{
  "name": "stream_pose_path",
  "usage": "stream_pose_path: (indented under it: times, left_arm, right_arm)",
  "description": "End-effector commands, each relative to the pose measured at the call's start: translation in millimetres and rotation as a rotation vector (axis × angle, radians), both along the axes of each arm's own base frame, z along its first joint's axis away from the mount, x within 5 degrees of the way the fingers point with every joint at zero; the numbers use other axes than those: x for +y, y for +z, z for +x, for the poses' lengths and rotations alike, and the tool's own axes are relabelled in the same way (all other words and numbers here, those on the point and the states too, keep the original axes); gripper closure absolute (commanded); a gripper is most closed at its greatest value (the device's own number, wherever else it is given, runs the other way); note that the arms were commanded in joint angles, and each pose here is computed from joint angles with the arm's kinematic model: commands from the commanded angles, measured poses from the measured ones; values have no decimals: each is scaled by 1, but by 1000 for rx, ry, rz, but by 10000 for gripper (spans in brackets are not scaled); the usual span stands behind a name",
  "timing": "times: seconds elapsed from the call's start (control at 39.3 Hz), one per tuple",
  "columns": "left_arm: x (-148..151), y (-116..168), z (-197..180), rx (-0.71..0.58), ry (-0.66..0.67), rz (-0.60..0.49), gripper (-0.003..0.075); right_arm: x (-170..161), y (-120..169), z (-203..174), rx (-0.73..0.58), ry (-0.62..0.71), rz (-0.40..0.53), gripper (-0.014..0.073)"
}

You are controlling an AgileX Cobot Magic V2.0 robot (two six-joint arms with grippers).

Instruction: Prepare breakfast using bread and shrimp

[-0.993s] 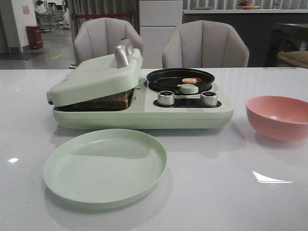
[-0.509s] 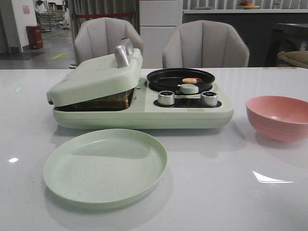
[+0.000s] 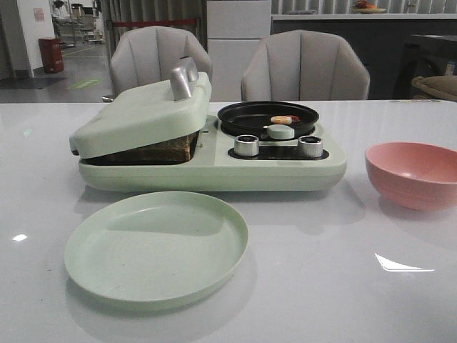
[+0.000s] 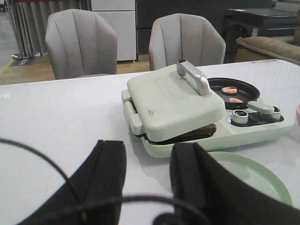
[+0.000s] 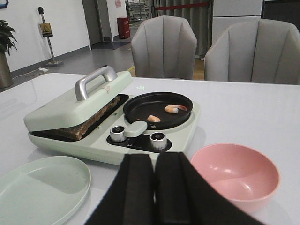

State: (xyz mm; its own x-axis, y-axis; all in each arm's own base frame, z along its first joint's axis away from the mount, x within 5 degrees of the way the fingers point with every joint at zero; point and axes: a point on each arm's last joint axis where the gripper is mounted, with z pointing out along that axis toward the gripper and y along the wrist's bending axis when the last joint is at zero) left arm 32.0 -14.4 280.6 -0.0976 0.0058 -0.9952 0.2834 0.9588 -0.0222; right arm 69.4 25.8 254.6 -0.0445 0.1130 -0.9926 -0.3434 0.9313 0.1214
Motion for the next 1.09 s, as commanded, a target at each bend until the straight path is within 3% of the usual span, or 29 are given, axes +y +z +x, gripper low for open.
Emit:
stream_pose_path:
  times: [0.0, 0.25, 0.51, 0.64, 1.07]
  left_arm:
    - [1, 16, 0, -88, 8, -41, 410]
    - [2, 17, 1, -119, 26, -56, 410]
    - [11, -5, 16, -211, 218, -202, 410]
    - [14, -22, 21, -229, 272, -214, 410]
    - [10, -54, 22, -239, 200, -141, 410]
  right_arm:
    - [-2, 17, 0, -101, -17, 36, 438]
    - [-2, 17, 0, -101, -17, 36, 438]
    - [-2, 17, 0, -101, -17, 36, 438]
    - [-2, 17, 0, -101, -17, 36, 438]
    - [-2, 17, 0, -101, -17, 36, 438]
